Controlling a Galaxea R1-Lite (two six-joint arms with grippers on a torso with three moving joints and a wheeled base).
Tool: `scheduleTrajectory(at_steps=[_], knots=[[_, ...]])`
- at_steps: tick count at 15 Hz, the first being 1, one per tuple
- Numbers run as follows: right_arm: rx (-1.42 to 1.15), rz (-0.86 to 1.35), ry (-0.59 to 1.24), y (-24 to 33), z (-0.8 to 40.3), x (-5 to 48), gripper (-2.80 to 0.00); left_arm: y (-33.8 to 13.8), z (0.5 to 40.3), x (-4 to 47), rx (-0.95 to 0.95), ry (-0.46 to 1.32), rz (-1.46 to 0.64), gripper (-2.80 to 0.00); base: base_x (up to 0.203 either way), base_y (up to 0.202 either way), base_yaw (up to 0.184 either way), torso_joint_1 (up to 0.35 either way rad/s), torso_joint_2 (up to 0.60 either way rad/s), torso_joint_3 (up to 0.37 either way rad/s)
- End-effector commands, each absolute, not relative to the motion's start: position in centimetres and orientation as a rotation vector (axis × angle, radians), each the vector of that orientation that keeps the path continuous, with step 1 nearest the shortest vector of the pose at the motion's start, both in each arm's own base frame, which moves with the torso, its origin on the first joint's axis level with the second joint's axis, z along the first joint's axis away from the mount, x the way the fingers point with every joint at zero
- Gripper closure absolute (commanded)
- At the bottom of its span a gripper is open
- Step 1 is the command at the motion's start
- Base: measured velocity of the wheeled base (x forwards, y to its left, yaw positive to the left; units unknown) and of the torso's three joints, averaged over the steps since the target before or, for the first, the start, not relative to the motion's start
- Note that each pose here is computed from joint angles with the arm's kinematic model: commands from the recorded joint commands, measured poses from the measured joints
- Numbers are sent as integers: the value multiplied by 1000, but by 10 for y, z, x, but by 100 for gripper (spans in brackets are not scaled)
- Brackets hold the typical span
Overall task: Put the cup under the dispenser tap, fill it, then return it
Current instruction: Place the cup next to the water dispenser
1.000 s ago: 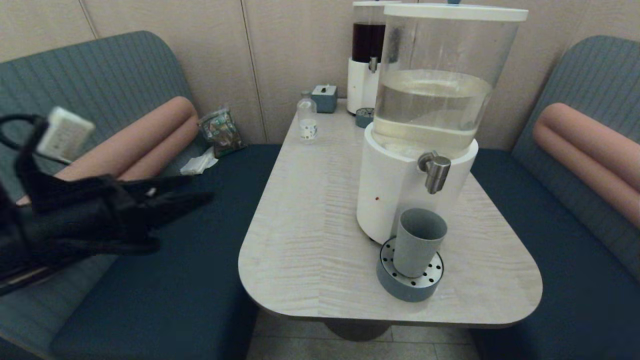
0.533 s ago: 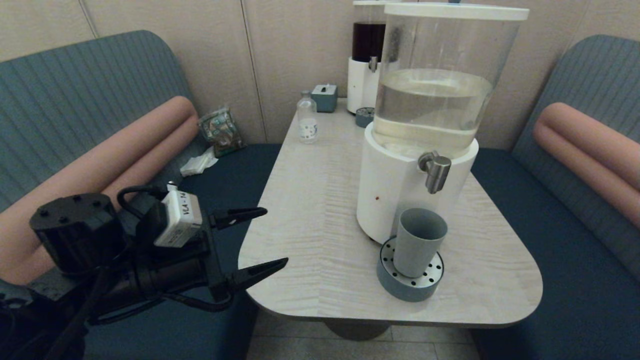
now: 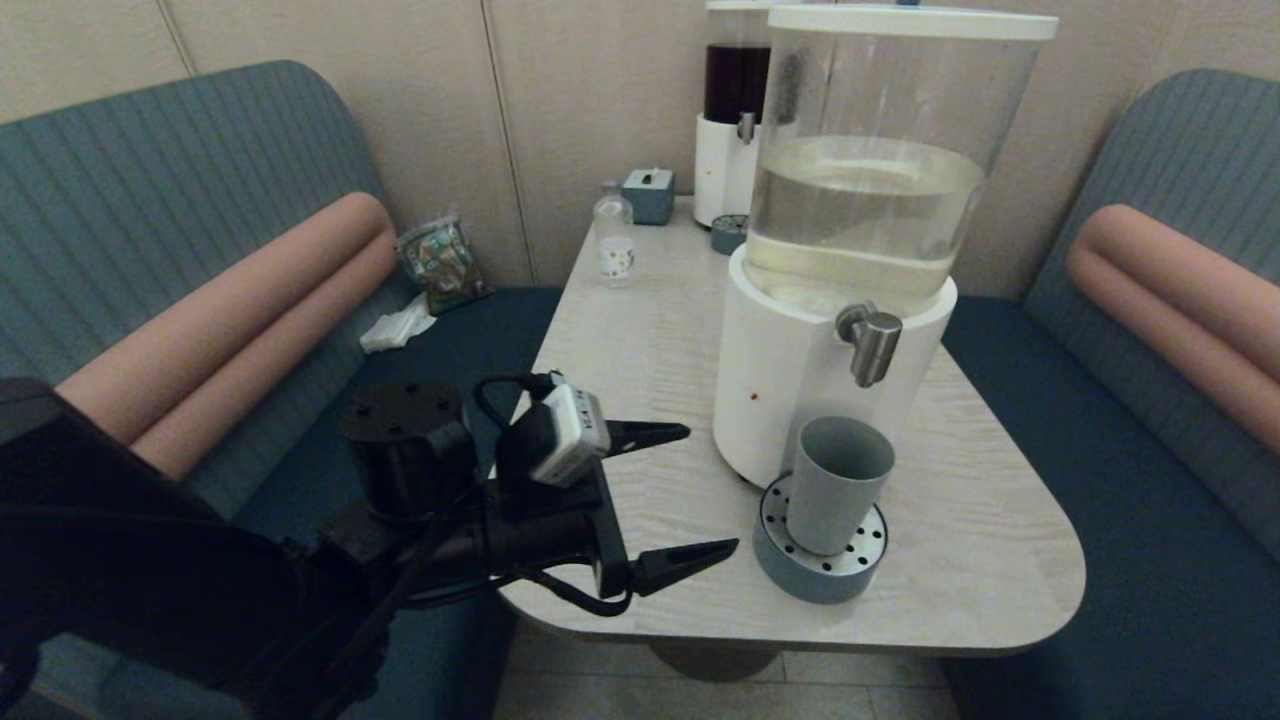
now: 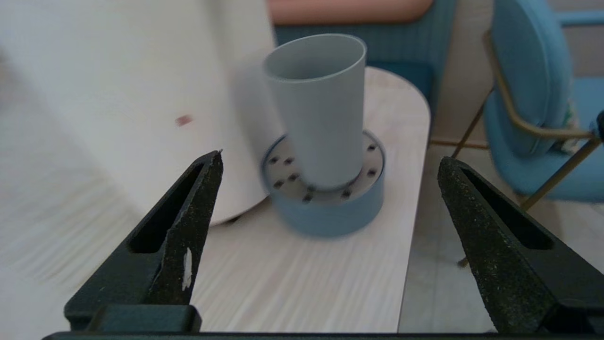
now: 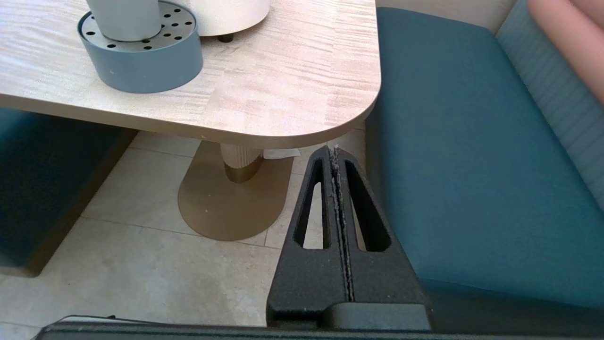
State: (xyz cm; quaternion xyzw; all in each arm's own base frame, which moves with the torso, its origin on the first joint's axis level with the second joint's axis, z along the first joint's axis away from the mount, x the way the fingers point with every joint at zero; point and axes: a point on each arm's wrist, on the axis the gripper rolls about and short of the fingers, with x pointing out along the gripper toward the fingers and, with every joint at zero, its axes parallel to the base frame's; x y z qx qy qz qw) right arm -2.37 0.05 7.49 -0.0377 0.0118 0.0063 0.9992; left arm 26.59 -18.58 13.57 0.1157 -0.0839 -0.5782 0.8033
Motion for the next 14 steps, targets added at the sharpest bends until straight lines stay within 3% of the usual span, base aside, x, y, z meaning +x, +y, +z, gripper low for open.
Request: scheduleTrajectory(at_steps=[1,14], knots=[[-76,13,23,0,75,-24,0,-208,118,274,235,-154,-1279,-280,0,0,0,0,0,0],[-76,13,23,0,75,-24,0,-285,86,307,132,-200,-1298,-280,0,0,0,0,0,0]])
